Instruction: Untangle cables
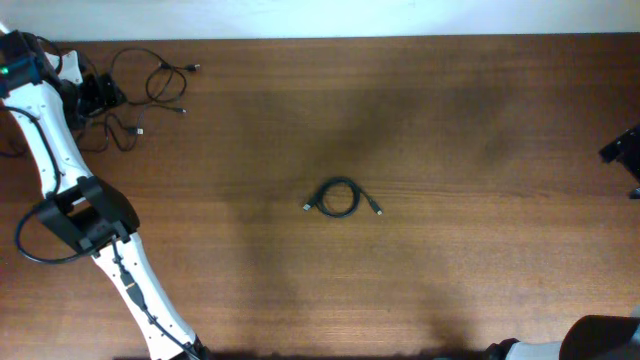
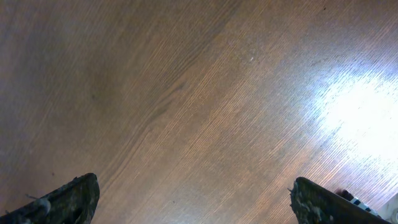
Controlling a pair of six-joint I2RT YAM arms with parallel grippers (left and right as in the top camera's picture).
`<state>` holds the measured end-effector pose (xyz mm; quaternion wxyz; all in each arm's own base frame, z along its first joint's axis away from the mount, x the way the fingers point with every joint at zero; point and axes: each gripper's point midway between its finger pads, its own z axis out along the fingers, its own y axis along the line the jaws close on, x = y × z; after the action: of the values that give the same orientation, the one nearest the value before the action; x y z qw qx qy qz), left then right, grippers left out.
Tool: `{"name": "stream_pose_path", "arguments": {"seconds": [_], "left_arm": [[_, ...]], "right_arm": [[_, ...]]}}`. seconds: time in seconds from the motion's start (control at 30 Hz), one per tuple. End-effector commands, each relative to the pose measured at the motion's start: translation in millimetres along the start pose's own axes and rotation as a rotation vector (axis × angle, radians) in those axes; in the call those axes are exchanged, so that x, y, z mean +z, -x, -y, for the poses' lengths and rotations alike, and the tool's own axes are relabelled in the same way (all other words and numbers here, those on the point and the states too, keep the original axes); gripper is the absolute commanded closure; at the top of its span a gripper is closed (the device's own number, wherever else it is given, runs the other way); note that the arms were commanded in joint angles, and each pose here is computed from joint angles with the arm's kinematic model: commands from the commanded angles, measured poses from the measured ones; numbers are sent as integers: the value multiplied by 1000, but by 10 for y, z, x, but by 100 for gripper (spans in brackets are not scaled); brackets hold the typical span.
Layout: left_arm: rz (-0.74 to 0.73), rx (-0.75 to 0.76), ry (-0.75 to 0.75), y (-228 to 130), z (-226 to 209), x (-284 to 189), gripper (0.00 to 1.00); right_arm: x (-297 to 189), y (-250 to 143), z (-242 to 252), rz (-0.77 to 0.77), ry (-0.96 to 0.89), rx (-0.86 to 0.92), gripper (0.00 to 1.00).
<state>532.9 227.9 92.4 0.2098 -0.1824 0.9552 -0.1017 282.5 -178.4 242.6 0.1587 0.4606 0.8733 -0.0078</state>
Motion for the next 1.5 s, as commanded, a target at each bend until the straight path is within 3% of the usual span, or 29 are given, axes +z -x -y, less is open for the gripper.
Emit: {"name": "stream_pose_path", "arguments": {"seconds": [0.0,0.1,0.13,0.33,0.4,0.6,0.97,1.1,1.23,1.47], "left_arm": [[30,60,-105,92,486,75,16],[47,113,-55,140,637,149,43],[49,136,1,150,670,190,59],[-5,120,64,15,655,482,74],[-42,100,65,-84,603,632,100],[-74,84,63,-175,527,779,100],[-124,92,-112,-307,839,753,100],[-143,87,-83,-346,803,687,100],[-143,22,84,-335,568,528,100],[-111,29,80,-254,650,239,100]], "right_arm": [[-40,41,15,18,-10,-5,2],[-40,41,15,18,-10,-5,2],[-40,41,15,18,-10,-5,1],[-40,41,15,18,-10,-5,2],[-40,41,15,18,-10,-5,2],[-40,42,14,19,-10,-5,2],[-40,41,15,18,-10,-5,2],[-40,41,15,18,-10,-5,2],[-40,41,15,18,-10,-5,2],[-40,41,15,18,-10,-5,2]]}}
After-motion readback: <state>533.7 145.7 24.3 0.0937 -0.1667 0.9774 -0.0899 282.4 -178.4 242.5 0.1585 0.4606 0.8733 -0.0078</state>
